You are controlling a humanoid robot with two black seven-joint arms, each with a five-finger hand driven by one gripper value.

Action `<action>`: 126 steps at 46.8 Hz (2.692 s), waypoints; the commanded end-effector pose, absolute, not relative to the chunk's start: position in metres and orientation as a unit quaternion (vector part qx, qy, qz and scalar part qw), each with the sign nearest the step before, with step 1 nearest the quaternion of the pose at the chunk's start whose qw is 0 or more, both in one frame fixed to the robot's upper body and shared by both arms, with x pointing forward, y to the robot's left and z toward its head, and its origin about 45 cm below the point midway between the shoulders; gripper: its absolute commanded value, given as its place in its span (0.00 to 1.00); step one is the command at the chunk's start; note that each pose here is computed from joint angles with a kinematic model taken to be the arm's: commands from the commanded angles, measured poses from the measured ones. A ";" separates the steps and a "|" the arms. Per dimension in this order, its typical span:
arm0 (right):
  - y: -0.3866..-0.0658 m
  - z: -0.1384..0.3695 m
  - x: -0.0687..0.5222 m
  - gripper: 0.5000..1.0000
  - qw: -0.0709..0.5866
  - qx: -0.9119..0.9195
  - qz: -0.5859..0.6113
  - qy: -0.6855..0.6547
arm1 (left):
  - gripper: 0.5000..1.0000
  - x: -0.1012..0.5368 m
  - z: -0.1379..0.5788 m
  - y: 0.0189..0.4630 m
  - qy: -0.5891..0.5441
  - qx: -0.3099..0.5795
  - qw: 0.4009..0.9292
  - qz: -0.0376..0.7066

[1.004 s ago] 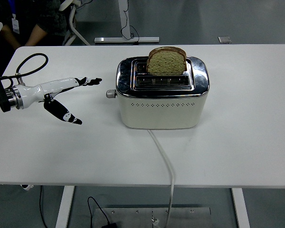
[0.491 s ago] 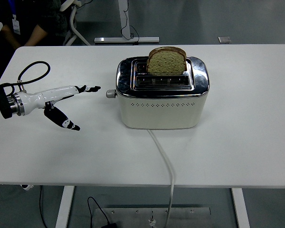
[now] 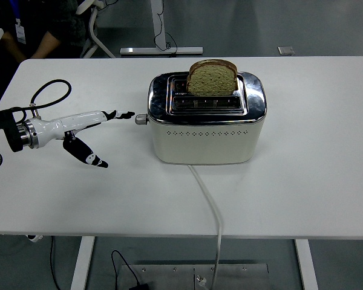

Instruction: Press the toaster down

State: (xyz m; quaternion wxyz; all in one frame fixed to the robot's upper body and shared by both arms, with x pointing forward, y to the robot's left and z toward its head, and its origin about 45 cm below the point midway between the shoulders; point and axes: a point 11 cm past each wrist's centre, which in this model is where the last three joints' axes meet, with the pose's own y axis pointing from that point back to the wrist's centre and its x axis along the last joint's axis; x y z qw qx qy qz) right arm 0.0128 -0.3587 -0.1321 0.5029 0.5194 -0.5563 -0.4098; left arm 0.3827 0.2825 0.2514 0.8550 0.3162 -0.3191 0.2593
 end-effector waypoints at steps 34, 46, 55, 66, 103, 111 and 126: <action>-0.359 -0.132 0.013 1.00 0.503 0.519 -0.410 -0.556 | 1.00 0.380 0.238 0.274 -0.313 0.315 0.858 0.256; -0.358 -0.132 0.013 1.00 0.503 0.520 -0.410 -0.556 | 1.00 0.381 0.236 0.274 -0.311 0.316 0.858 0.257; -0.358 -0.132 0.013 1.00 0.503 0.520 -0.410 -0.556 | 1.00 0.381 0.231 0.276 -0.307 0.322 0.858 0.257; -0.359 -0.132 0.013 1.00 0.503 0.519 -0.410 -0.556 | 1.00 0.379 0.222 0.268 -0.304 0.320 0.862 0.251; -0.359 -0.132 0.013 1.00 0.503 0.519 -0.410 -0.556 | 1.00 0.380 0.204 0.267 -0.285 0.327 0.864 0.256; -0.358 -0.132 0.013 1.00 0.503 0.520 -0.410 -0.556 | 1.00 0.377 0.200 0.269 -0.280 0.329 0.865 0.256; -0.358 -0.132 0.013 1.00 0.503 0.520 -0.410 -0.556 | 1.00 0.378 0.193 0.280 -0.271 0.342 0.860 0.265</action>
